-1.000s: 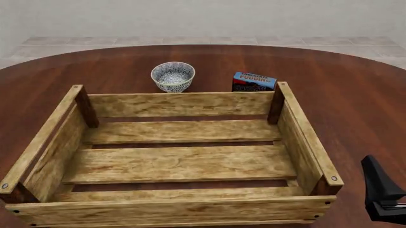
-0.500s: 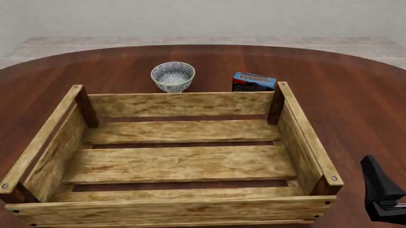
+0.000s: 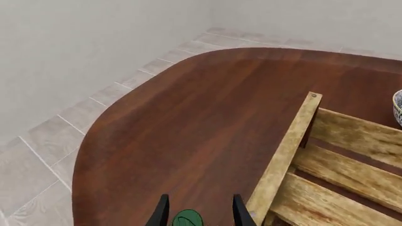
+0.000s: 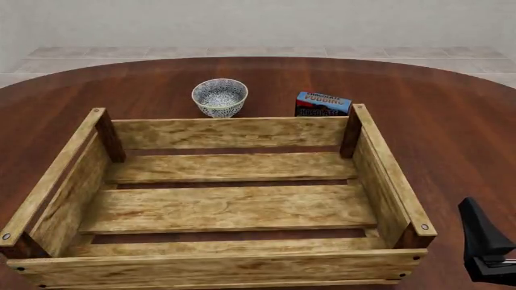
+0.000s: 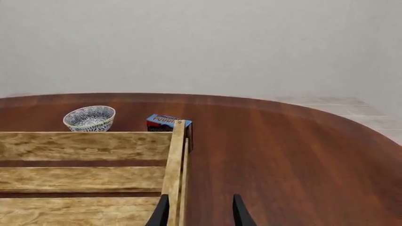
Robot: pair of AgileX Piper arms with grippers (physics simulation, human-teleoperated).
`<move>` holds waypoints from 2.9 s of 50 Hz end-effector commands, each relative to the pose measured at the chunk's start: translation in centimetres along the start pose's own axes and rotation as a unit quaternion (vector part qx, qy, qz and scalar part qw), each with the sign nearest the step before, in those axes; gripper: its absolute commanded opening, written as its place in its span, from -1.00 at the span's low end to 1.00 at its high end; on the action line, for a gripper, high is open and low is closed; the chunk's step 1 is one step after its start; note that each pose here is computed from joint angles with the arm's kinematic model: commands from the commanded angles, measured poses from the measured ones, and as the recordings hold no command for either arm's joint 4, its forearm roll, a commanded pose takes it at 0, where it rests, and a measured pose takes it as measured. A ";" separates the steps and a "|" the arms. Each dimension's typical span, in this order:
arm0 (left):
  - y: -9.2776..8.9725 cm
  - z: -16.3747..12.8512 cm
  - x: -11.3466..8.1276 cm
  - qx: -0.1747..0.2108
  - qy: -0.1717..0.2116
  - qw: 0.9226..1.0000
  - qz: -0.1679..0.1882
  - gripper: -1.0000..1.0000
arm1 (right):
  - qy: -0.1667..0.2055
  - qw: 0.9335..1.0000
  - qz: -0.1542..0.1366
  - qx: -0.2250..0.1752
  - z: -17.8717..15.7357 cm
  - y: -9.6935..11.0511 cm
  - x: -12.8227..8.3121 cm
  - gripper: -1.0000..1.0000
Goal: Pick up the salad dressing and put it in the tray.
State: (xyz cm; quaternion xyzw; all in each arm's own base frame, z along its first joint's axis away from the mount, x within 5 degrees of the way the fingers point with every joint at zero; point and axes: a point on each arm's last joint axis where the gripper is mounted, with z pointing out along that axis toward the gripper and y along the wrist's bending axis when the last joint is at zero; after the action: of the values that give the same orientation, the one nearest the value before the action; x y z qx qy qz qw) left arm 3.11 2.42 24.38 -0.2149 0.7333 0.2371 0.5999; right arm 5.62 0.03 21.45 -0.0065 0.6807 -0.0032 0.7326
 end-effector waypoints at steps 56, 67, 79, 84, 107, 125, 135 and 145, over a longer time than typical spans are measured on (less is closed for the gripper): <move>0.0 2.4 6.2 -0.045 0.067 0.997 -0.007 1.00 | 0.006 1.000 0.001 0.004 0.2 0.0 0.2 1.00; 0.0 2.4 6.1 -0.046 0.064 0.997 -0.007 1.00 | 0.006 1.000 0.002 0.004 0.1 -0.1 0.1 1.00; 0.1 2.4 6.0 -0.049 0.060 0.997 -0.007 1.00 | 0.006 1.000 0.004 0.006 0.1 -0.1 0.1 1.00; 0.0 2.5 5.9 -0.047 0.058 0.997 -0.006 1.00 | 0.006 1.000 0.004 0.006 0.2 -0.1 0.1 1.00; 0.1 3.2 5.6 -0.042 0.062 0.997 -0.012 1.00 | 0.006 1.000 0.005 0.009 0.2 -0.1 0.2 1.00; 0.3 4.3 5.3 -0.048 0.070 0.996 -0.005 1.00 | 0.006 1.000 0.006 0.010 0.2 -0.1 0.1 1.00; 0.6 5.2 5.4 -0.055 0.087 0.995 0.001 1.00 | 0.007 1.000 0.007 0.011 0.2 -0.1 0.2 1.00; 0.6 5.4 5.5 -0.053 0.095 0.994 -0.001 1.00 | 0.006 1.000 0.007 0.012 0.1 -0.1 0.2 1.00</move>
State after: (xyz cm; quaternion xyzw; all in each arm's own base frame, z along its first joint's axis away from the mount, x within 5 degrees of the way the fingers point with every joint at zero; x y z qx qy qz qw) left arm 5.68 5.72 18.26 -0.2670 0.7686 0.2551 0.5225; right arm 5.81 -0.10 21.33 0.0062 0.6854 -0.0059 0.7282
